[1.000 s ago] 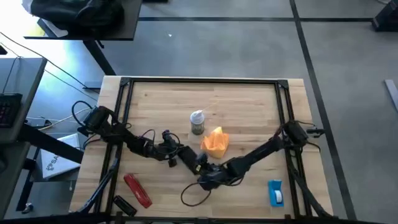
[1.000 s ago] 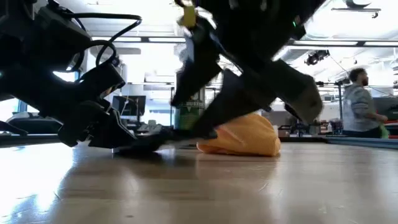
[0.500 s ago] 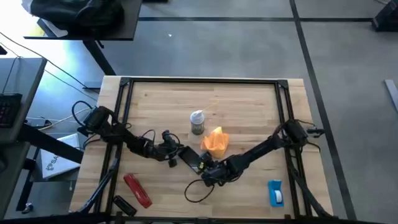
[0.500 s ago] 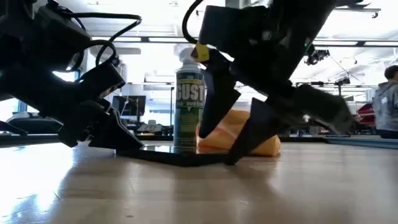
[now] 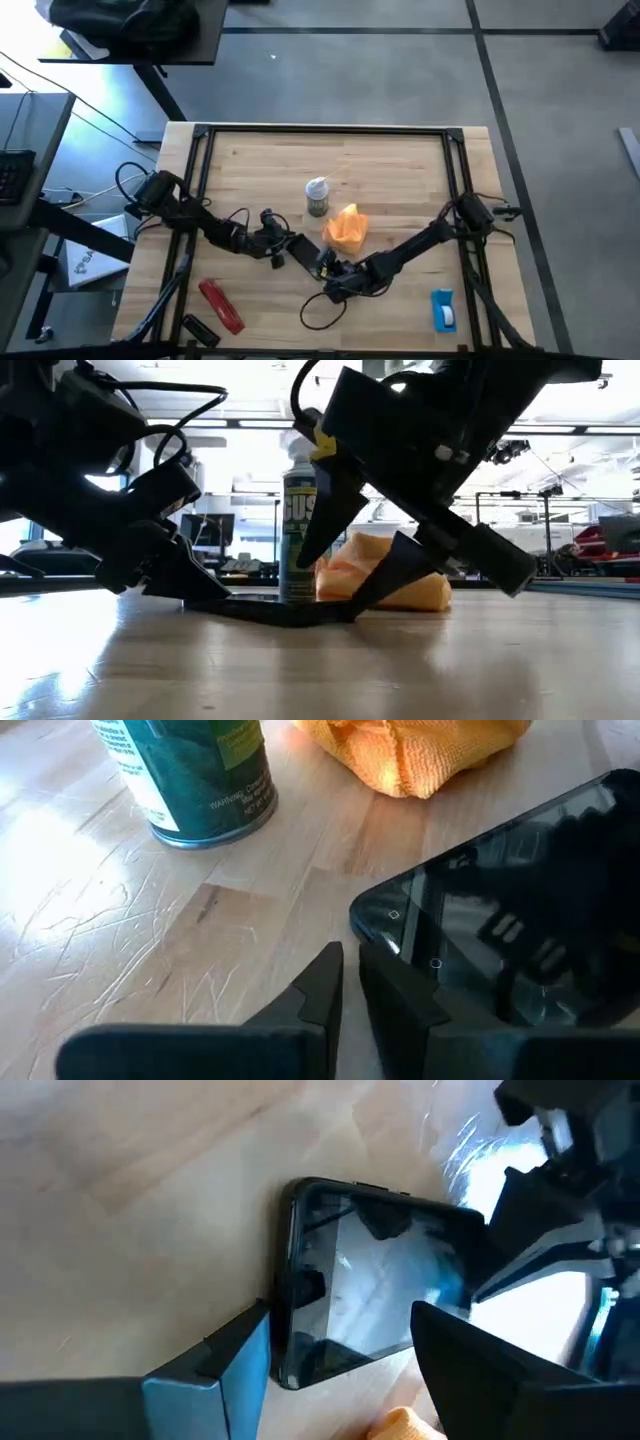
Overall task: Apply microfiber cloth
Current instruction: Spray the front and back of the black cellphone using the white spray bottle
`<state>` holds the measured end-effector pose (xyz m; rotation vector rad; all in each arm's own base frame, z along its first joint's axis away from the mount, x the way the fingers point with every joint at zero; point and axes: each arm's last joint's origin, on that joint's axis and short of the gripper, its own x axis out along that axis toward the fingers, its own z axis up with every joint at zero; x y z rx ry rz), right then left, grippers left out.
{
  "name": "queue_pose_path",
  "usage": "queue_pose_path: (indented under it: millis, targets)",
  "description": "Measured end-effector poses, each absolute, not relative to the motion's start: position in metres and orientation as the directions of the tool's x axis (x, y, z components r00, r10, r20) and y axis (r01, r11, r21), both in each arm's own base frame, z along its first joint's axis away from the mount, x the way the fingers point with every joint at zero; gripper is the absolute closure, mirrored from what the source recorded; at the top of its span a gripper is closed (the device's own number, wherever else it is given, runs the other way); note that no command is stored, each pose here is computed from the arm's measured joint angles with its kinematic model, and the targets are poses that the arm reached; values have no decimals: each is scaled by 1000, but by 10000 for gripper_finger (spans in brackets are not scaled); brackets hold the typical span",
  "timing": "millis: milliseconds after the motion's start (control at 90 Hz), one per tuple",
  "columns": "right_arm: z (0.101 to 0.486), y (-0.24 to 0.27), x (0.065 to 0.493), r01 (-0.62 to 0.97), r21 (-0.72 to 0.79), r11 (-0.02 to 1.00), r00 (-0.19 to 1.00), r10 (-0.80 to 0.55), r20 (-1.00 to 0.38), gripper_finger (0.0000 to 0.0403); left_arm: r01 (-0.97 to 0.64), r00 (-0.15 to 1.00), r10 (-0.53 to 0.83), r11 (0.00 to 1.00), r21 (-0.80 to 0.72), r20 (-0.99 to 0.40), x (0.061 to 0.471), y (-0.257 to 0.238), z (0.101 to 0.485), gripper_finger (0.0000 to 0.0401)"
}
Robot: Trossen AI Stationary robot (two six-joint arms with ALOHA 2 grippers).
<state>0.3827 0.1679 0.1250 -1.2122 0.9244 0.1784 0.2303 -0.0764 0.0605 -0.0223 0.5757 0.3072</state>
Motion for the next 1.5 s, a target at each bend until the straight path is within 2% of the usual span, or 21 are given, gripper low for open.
queue_pose_path:
  millis: [211,456,544,878,978,1100,1233,1356,1500]
  targets:
    - [136,172,387,-437,-845,308,699,-475,-534,198,-289,794,277,955,66,-540,230,-76,60,369]
    - [137,173,389,-397,-839,373,715,-448,-537,210,-290,794,279,955,68,-540,230,-76,60,369]
    - [138,174,389,-383,-838,388,719,-444,-534,237,-290,794,280,955,68,-540,230,-76,60,369]
    - [149,179,391,-369,-833,411,716,-446,-537,391,-233,806,229,970,63,-546,227,-81,72,369]
    - [173,182,398,-389,-787,479,669,-440,-599,395,-159,803,190,982,104,-565,219,-86,88,368]
    - [220,171,406,-442,-678,588,572,-398,-718,399,-156,814,217,975,158,-539,206,-86,118,368]
    - [273,141,414,-368,-556,745,488,-354,-798,400,-125,861,176,983,138,-478,193,-86,150,368]
    - [322,122,417,-281,-475,834,524,-281,-804,401,-115,887,154,987,116,-435,183,-85,166,368]
    - [374,117,410,-274,-418,866,610,-179,-772,402,-102,894,117,993,58,-433,173,-88,174,368]
